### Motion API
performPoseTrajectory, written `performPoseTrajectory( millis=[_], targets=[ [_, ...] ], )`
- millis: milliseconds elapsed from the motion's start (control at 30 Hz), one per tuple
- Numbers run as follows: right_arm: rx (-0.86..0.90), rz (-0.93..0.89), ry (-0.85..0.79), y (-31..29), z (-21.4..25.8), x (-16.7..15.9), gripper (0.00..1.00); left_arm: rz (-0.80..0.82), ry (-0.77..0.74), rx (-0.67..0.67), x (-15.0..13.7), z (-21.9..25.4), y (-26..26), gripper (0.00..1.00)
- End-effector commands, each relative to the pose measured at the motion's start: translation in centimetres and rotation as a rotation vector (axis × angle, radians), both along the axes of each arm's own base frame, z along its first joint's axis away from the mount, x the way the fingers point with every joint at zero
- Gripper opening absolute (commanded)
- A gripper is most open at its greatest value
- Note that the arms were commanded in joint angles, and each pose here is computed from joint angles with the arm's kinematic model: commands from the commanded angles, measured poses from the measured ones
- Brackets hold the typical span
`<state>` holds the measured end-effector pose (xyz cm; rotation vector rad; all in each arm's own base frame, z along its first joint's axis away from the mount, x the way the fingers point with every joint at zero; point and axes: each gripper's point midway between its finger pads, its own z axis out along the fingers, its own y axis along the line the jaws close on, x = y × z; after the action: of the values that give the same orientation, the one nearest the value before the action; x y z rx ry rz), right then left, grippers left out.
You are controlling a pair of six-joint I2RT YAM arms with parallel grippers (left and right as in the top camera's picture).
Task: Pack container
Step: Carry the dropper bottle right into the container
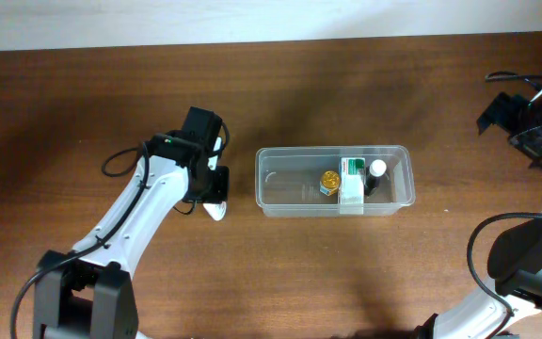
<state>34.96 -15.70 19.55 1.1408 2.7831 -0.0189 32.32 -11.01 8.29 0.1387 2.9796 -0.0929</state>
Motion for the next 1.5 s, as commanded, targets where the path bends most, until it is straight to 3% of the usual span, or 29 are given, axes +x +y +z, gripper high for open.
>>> performPoseTrajectory(
  millis=[0, 233, 500, 867, 1000, 1233, 1467],
  targets=[
    [0.005, -0.001, 0.009, 0.0, -0.4, 0.0, 0.98, -0.027, 0.022, -0.038, -0.1, 0.6, -0.9, 0.27],
    [0.005, -0.001, 0.009, 0.0, -0.4, 0.0, 0.98, -0.061, 0.000, -0.047, 0.4, 5.3, -2.1, 0.26],
    [0.005, -0.001, 0.009, 0.0, -0.4, 0.0, 0.98, -0.186, -0.162, -0.113, 1.5, 13.0, -7.4, 0.27],
    [0.005, -0.001, 0.009, 0.0, -0.4, 0.0, 0.98, -0.345, -0.391, -0.227, 3.0, 16.6, -15.2, 0.28],
    [0.005, -0.001, 0.009, 0.0, -0.4, 0.0, 0.98, -0.472, -0.434, -0.218, 3.7, 15.5, -18.1, 0.27],
    [0.005, -0.001, 0.009, 0.0, -0.4, 0.0, 0.98, -0.722, -0.362, -0.120, 3.4, 10.4, -19.9, 0.27],
    [0.005, -0.001, 0.009, 0.0, -0.4, 0.0, 0.98, -0.976, -0.220, -0.112, 0.7, 6.9, -19.9, 0.27]
  ],
)
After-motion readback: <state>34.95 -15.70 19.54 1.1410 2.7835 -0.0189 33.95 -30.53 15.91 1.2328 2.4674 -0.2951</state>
